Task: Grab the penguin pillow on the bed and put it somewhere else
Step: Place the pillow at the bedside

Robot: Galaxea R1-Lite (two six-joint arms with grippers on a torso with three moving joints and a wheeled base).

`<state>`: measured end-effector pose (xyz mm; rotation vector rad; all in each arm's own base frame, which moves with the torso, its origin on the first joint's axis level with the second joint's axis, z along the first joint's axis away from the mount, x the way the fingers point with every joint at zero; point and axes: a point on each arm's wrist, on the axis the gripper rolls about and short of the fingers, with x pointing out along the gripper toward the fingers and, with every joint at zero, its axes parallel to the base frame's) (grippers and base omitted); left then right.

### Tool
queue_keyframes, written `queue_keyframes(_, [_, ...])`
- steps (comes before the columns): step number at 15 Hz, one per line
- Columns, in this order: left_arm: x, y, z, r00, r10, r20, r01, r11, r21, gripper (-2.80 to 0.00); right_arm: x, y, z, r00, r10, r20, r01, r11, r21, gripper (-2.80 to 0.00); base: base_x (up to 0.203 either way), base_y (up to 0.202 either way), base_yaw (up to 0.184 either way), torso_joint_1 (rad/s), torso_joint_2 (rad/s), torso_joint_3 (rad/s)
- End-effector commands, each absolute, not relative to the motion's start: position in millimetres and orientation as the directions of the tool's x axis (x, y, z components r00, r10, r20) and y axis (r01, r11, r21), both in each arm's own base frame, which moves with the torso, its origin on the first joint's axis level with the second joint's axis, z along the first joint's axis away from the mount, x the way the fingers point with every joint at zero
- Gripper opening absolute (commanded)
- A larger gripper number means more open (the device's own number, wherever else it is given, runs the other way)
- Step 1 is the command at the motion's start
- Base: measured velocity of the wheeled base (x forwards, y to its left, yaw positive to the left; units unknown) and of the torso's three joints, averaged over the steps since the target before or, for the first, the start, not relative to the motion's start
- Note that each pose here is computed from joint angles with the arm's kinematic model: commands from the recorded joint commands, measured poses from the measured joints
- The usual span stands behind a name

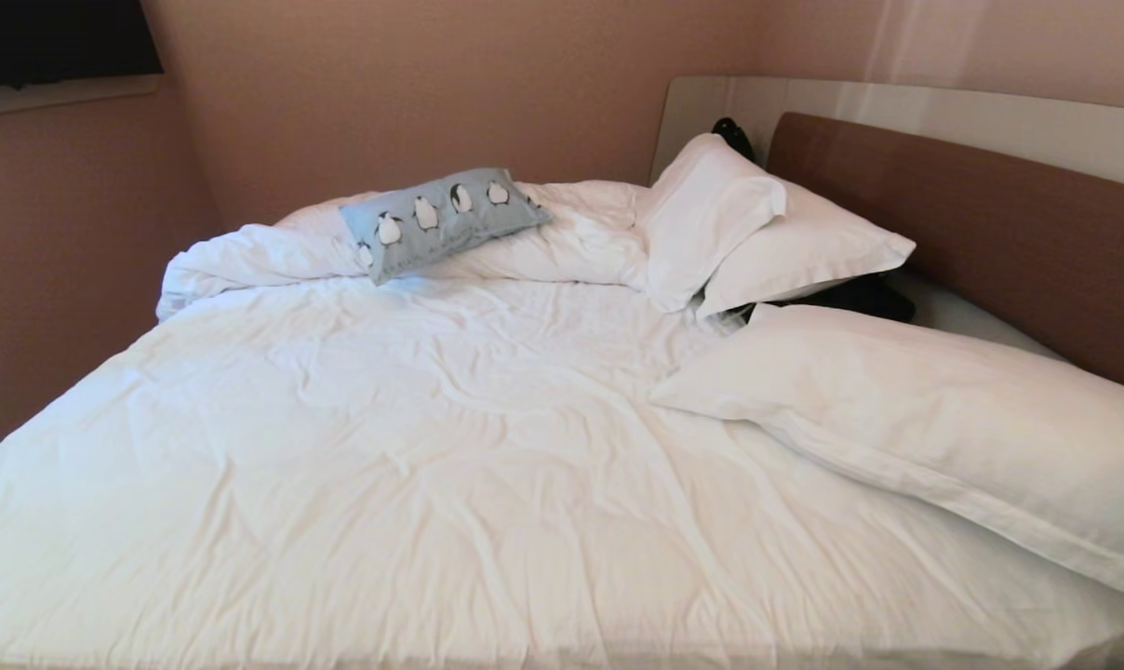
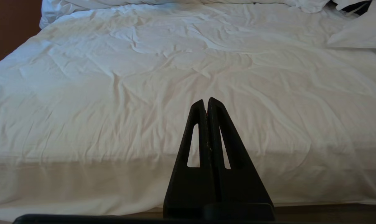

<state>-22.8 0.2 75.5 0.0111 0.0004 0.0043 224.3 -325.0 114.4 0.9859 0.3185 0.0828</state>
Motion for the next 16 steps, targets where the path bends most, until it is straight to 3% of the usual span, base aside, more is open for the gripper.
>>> queue_keyframes(1, [-23,0,75,1.000,0.005,0.000,-0.005,1.000,0.011,-2.80,224,-327,111,0.941,0.289,-0.175,0.067,0.350,0.934,-2.80,-0.097,0.000,0.005,-0.002,0.00,0.003])
queue_keyframes(11, [-23,0,75,1.000,0.005,0.000,-0.005,1.000,0.011,-2.80,214,-342,110,0.963,0.120,-0.240,0.173,0.409,0.896,-2.80,0.000,0.000,0.000,0.000,0.00,0.000])
queue_keyframes(16, [-23,0,75,1.000,0.005,0.000,-0.005,1.000,0.011,-2.80,208,-348,98,0.938,0.021,-0.346,0.320,0.337,0.886,-2.80,0.000,0.000,0.000,0.000,0.00,0.000])
